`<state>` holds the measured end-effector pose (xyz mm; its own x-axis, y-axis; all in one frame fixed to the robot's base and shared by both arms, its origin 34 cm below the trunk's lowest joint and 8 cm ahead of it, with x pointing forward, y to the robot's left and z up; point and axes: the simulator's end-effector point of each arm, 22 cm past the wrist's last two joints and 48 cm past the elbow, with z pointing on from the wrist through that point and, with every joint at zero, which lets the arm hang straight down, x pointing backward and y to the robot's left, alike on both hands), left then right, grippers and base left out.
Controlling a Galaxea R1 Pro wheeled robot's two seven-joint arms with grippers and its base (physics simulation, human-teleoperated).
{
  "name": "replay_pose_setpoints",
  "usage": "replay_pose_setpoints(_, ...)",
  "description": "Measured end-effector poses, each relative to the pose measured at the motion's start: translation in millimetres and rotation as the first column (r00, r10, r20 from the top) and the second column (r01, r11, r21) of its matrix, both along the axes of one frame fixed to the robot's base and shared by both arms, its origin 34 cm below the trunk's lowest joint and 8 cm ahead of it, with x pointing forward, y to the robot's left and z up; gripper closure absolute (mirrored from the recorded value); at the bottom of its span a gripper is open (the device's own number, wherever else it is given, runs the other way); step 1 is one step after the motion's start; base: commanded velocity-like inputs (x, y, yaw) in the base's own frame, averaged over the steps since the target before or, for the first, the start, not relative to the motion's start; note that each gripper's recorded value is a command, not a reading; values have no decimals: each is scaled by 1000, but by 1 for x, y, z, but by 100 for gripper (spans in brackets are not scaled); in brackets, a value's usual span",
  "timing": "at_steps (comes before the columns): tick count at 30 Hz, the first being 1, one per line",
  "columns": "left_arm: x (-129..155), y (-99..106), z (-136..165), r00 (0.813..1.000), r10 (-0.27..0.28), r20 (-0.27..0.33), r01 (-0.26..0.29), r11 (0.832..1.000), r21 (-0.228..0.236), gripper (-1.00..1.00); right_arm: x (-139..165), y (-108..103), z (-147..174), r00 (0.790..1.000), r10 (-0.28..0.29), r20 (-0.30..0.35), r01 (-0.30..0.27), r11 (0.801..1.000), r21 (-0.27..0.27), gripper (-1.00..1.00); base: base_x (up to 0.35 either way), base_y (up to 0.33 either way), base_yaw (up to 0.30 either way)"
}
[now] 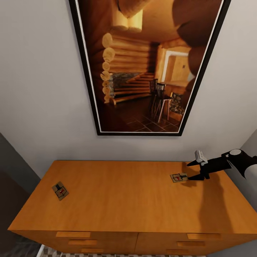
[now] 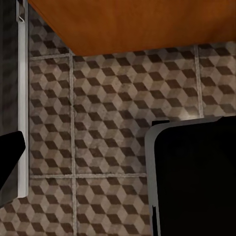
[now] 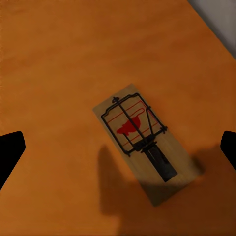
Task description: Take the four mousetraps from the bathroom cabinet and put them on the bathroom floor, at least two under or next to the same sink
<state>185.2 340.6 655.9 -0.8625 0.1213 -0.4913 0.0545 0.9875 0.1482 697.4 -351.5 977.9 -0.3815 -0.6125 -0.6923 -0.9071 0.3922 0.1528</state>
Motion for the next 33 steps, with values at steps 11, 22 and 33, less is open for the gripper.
replay_pose_setpoints(11,0,-5,-1,1000,1,0,-1,1000,-6,-100,0,0,0,1000,0,0,0,1000,0,-100,0,0,0)
replay_pose_setpoints(22,0,-6,-1,1000,2,0,-2,1000,-7,-100,-1,0,0,1000,0,-2,0,1000,0,-100,0,0,0)
replay_pose_setpoints(33,-3,-6,-1,1000,2,-8,-2,1000,-7,-100,-1,-1,-5,1000,0,-10,0,1000,0,-100,0,0,0)
